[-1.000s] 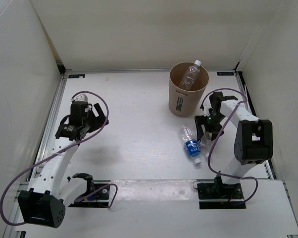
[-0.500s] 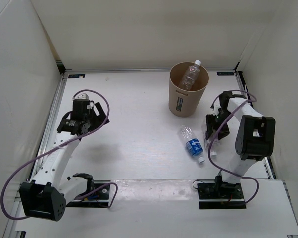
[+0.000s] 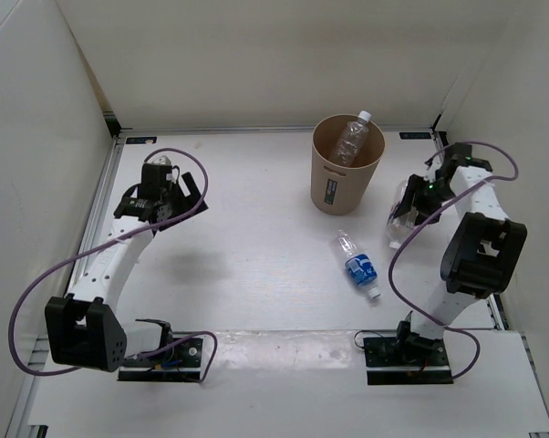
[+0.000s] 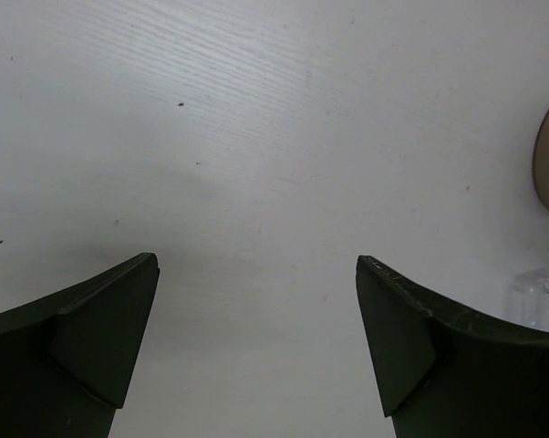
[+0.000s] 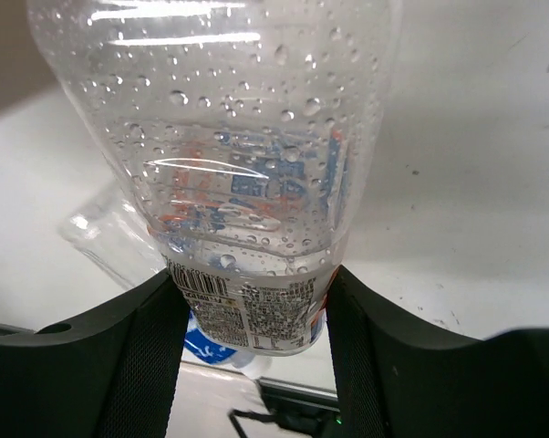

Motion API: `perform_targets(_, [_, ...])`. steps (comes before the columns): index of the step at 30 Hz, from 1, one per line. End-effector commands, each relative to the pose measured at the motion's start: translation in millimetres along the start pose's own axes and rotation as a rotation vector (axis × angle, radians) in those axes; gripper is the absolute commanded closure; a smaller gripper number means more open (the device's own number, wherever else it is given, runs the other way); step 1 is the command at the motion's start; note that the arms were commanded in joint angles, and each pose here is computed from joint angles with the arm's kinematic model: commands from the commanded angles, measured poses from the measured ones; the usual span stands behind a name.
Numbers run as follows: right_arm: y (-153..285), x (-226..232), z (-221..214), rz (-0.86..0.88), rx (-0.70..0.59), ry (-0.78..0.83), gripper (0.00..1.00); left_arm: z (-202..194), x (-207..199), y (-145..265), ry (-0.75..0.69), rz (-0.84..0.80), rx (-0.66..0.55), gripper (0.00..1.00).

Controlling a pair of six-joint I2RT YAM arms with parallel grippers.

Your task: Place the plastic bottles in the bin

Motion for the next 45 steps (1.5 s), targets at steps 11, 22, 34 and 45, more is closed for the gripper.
perform_targets(11, [143.2,49.2,117.0,0.238,-0.617,0.009,1.00,14.2,-13.5,4.9,0.006,-0.060,-0.047,0.00])
perform_targets(22, [226.0,121.5,158.7,0.421,-0.942,0.203,1.00,2.3,-6.0,9.2,0.021,-0.060,-0.046,0.00])
perform_targets(34, [182.9,168.9,130.5,0.582,-0.754,0.399,1.00,8.6,-9.1,13.8,0.011,-0.066,-0.057,0.00])
perform_targets(45, [150.9,164.2,123.1,0.551,-0.672,0.411,0.44,7.2,-7.5,17.1,-0.001,-0.066,-0.058,0.00])
Point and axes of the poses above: each gripper's point midway between its finger pads, its own y axis back along the fingers, its own x axis along the line the jaws close on, z = x × y, the point moved 6 cm from there along y, back along the fingers, and after that the axes turned 3 degrees about y, right-handed, at the moved point
